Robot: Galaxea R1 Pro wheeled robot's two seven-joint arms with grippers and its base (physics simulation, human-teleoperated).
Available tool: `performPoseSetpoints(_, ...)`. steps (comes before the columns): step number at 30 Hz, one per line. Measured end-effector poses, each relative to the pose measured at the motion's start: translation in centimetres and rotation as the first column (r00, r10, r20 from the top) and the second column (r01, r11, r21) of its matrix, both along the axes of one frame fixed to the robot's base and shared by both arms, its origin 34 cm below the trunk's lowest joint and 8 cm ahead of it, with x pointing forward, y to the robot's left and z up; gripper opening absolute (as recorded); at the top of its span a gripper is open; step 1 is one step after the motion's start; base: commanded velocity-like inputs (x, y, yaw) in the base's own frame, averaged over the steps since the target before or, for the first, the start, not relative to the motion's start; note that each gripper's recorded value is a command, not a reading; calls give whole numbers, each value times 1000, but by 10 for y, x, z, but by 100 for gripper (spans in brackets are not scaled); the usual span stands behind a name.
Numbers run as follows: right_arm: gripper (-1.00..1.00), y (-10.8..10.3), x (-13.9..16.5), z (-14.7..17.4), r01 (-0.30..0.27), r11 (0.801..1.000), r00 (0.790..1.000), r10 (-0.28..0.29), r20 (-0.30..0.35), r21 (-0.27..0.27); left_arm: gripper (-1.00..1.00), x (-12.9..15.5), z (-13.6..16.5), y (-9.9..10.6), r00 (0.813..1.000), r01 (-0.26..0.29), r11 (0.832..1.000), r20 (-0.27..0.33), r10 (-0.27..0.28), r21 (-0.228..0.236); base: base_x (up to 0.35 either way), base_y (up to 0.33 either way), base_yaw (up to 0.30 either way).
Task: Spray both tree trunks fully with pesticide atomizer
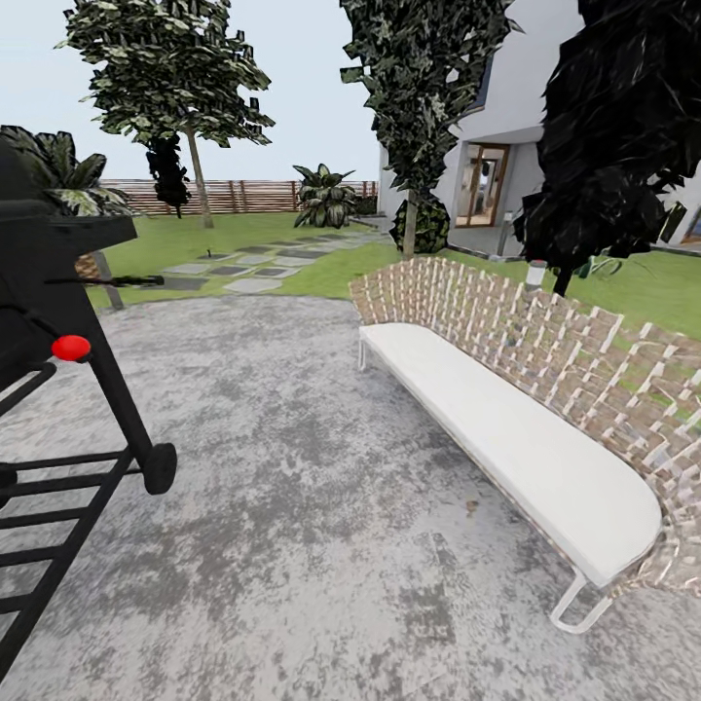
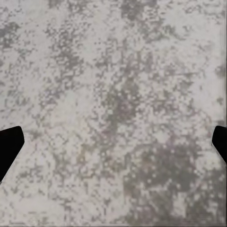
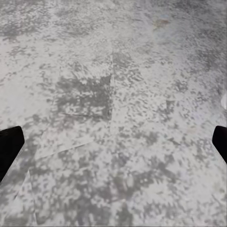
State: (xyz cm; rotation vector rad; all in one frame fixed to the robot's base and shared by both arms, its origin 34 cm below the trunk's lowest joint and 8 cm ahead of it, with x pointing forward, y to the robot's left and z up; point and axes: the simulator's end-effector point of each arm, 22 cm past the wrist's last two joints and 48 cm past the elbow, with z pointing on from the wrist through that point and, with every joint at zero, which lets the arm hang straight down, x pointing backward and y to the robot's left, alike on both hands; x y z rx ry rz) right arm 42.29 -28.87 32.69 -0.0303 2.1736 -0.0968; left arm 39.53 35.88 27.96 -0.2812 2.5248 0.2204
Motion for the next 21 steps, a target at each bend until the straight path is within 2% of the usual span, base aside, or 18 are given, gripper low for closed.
performPoseSetpoints(8, 100, 1, 0, 0, -1, 1000, 1000, 1, -1, 1, 100, 0, 0, 0, 1000, 0, 1000, 0, 0, 0, 339, -70, 206)
performPoseSetpoints(21, 100, 0, -1, -1, 1, 1000, 1000, -1, -3, 0, 100, 0, 0, 0, 1000, 0, 1000, 0, 0, 0, 335, -158, 21)
